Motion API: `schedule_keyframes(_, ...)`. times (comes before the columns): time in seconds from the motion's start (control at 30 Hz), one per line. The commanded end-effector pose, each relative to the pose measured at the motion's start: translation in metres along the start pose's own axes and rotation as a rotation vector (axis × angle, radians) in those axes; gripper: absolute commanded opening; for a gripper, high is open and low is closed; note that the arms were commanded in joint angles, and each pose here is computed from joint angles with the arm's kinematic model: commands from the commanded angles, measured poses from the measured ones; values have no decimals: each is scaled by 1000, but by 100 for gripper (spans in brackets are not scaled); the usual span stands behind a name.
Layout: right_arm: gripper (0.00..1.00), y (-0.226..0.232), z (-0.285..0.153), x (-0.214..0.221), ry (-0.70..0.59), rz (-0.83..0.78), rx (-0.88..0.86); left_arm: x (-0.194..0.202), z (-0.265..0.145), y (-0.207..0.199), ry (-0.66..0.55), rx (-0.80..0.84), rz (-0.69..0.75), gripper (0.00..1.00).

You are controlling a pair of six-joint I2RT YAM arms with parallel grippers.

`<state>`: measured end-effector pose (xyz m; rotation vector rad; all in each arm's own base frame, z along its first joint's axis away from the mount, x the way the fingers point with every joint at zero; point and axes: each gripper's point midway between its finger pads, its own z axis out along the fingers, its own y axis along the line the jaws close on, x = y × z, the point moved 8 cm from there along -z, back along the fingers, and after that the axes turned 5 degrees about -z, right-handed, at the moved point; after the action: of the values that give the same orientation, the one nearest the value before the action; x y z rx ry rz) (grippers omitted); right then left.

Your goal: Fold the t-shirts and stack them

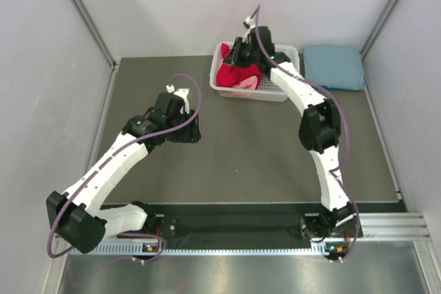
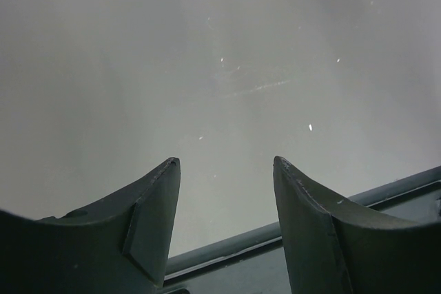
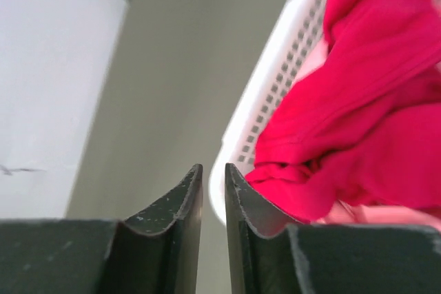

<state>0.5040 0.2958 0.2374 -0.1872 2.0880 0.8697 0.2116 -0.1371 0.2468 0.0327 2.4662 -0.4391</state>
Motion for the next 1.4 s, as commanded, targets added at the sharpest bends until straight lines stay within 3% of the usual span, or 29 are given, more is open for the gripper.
schedule_keyframes(0.0, 20, 13, -83, -78, -183, -26, -7, -21, -6, -9, -87, 42, -14, 61)
schedule_keyframes(0.1, 22, -16, -136, -106, -280, 32, 71, -24, -7, -10, -108, 47, -8, 61)
schedule_keyframes(0.2, 23, -76, -167, -110, -326, 105, 207, -26, -9, -10, -124, 52, -3, 61)
schedule_keyframes(0.3, 18, -129, -198, -111, -349, 173, 297, -25, -10, -9, -135, 52, 1, 61)
schedule_keyframes(0.33, 10, -161, -218, -115, -364, 195, 328, -24, -11, -8, -138, 56, 1, 61)
schedule_keyframes(0.43, 0, -205, -226, -109, -335, 211, 334, -21, -9, -7, -145, 53, -8, 61)
schedule_keyframes(0.57, 0, -254, -218, -81, -247, 299, 237, -18, -7, -5, -135, 46, -18, 61)
schedule_keyframes(0.73, 0, -307, -216, -38, -207, 365, 242, -19, -8, -3, -132, 32, -21, 62)
schedule_keyframes(1.0, 0, -368, -211, 21, -166, 448, 216, -21, -3, -3, -104, 15, -24, 62)
schedule_keyframes(1.17, 0, -388, -217, 20, -129, 427, 311, -21, 5, -4, -76, 16, -21, 62)
schedule_keyframes(1.37, 0, -358, -239, -9, -170, 351, 305, -27, 13, -7, -79, 27, -16, 62)
